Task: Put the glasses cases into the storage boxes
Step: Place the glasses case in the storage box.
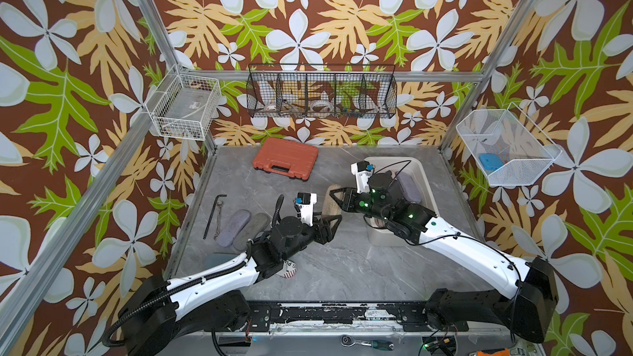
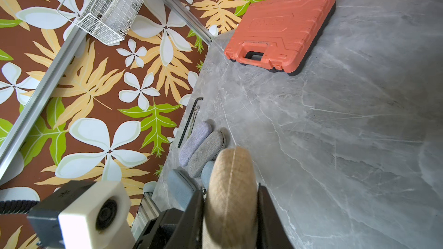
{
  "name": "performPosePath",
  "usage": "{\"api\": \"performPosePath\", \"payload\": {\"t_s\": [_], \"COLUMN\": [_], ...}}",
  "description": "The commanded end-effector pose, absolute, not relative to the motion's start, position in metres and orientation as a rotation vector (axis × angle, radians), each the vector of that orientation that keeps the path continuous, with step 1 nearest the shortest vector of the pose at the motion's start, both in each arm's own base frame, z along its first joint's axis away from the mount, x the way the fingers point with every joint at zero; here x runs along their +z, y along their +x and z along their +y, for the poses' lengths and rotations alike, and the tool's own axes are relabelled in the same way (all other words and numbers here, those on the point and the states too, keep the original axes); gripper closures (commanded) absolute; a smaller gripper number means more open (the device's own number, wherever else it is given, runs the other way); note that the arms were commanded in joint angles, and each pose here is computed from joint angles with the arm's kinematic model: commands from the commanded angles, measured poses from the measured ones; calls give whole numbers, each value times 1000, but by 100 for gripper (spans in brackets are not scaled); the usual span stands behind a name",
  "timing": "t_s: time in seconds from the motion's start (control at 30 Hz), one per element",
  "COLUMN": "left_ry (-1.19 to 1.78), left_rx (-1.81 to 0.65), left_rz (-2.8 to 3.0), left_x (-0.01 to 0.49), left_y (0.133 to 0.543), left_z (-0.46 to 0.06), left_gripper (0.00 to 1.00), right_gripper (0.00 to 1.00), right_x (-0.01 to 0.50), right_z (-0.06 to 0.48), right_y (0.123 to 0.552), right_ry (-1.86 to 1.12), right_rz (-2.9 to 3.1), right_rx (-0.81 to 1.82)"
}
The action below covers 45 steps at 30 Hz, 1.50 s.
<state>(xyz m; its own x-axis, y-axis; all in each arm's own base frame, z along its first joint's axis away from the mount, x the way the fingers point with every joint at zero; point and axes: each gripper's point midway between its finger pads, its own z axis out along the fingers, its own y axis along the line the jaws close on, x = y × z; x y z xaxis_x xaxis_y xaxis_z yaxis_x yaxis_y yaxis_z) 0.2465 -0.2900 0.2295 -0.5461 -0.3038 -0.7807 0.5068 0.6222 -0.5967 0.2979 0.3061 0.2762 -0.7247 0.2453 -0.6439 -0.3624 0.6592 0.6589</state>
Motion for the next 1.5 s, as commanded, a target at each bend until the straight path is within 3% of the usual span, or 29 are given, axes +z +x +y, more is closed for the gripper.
{"api": "performPosePath", "payload": {"t_s": [0.0,0.03,0.37,0.7,0.97,1.47], "left_ry": [160,159,94,-24,-61,-88], "left_rx": [-1067,-1066,-1033,-959,-960,-962], "left_rz": [1849,1849,1813,1763,1777,1799], "left_x": [239,238,250,245,231,226], "left_y": [248,247,234,217,211,213], "left_z": [-291,-291,-255,-200,-188,-189], "left_gripper": [9,0,0,0,0,0], "right_gripper": [77,78,78,79,79,73], "right_x": [292,294,330,346,316,228], "right_z": [308,307,271,147,64,55], "right_y": [298,299,311,328,316,314], "right_ry": [-113,-115,-131,44,150,117], "right_rz": [2088,2082,2005,1988,2087,2284], "right_rx": [1072,1069,791,428,91,-65]}}
